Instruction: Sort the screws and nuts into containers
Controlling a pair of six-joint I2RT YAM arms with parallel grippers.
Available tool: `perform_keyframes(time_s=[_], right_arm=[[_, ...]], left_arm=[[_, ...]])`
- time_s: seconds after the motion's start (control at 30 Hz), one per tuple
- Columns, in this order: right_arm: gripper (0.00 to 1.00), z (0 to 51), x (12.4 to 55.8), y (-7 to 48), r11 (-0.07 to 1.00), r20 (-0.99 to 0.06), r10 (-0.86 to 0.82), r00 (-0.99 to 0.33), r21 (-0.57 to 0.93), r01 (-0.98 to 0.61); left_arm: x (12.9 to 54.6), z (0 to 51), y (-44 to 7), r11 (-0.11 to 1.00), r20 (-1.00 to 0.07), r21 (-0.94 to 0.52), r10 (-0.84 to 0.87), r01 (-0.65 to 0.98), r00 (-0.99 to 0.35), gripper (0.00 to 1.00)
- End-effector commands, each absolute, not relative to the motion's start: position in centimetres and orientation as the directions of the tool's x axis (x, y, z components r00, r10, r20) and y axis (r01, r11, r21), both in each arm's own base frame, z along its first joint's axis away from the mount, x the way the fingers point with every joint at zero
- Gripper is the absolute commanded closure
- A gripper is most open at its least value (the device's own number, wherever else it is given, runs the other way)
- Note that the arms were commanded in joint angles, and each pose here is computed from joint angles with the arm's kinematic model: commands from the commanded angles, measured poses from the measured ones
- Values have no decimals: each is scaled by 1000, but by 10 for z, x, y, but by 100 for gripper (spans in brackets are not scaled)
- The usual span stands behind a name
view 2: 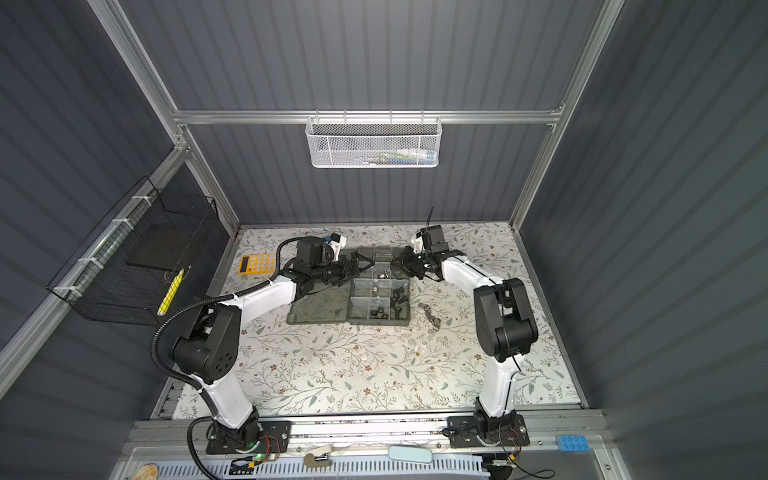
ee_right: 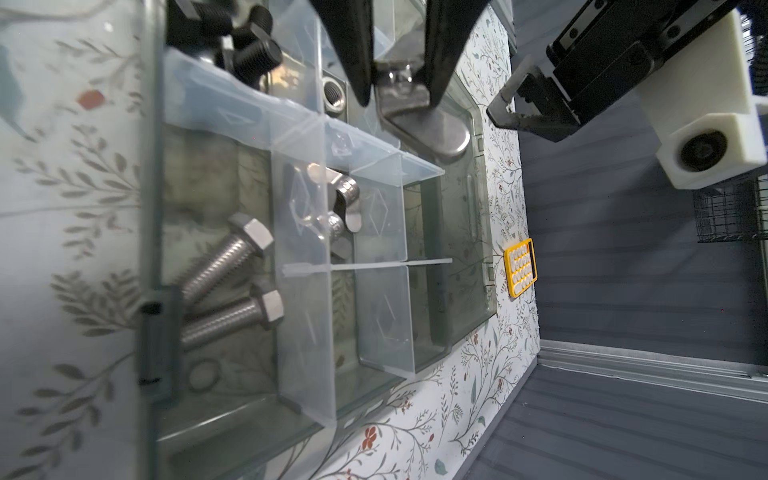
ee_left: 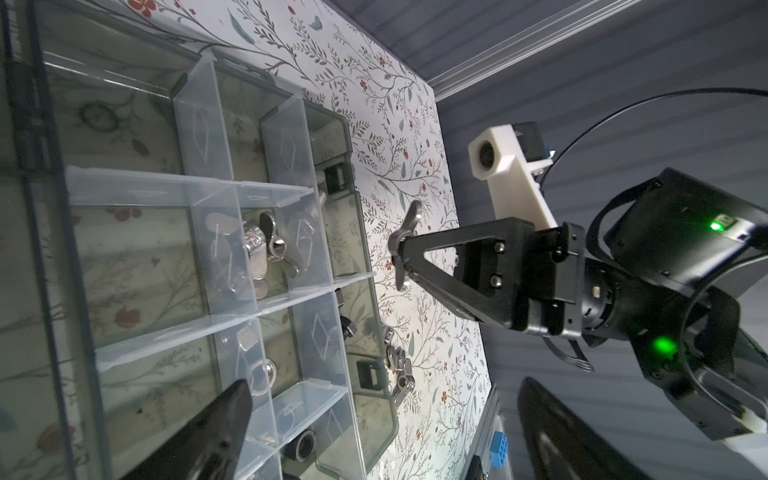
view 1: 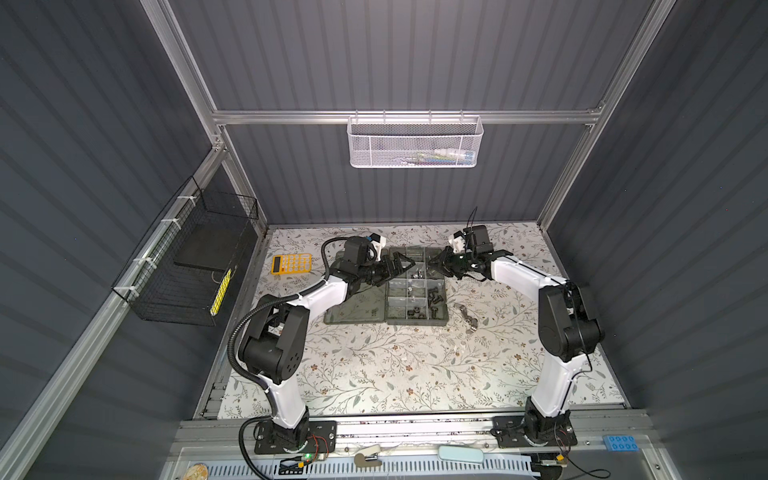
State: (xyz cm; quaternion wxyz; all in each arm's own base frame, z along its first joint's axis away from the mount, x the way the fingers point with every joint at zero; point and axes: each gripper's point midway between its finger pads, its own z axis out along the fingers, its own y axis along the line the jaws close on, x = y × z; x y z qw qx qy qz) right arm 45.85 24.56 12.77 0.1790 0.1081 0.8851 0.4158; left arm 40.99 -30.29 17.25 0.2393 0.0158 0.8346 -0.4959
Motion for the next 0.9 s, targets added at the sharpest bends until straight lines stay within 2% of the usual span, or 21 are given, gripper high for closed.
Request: perform_keyframes(time_s=[0.0, 0.43, 0.87], right_arm=[[87, 131, 469, 265, 597, -215, 330, -919, 802, 26], [85, 80, 479, 279, 610, -138, 319, -938, 787, 92], [75, 61, 476, 279, 627, -108, 318, -942, 769, 123]], left_arm=[[411, 168, -302, 490, -398, -834, -214, 254, -892, 0], [414, 159, -303, 485, -374, -843, -215, 234, -902, 0], [414, 160, -303, 482, -375, -844, -216, 235, -902, 0]])
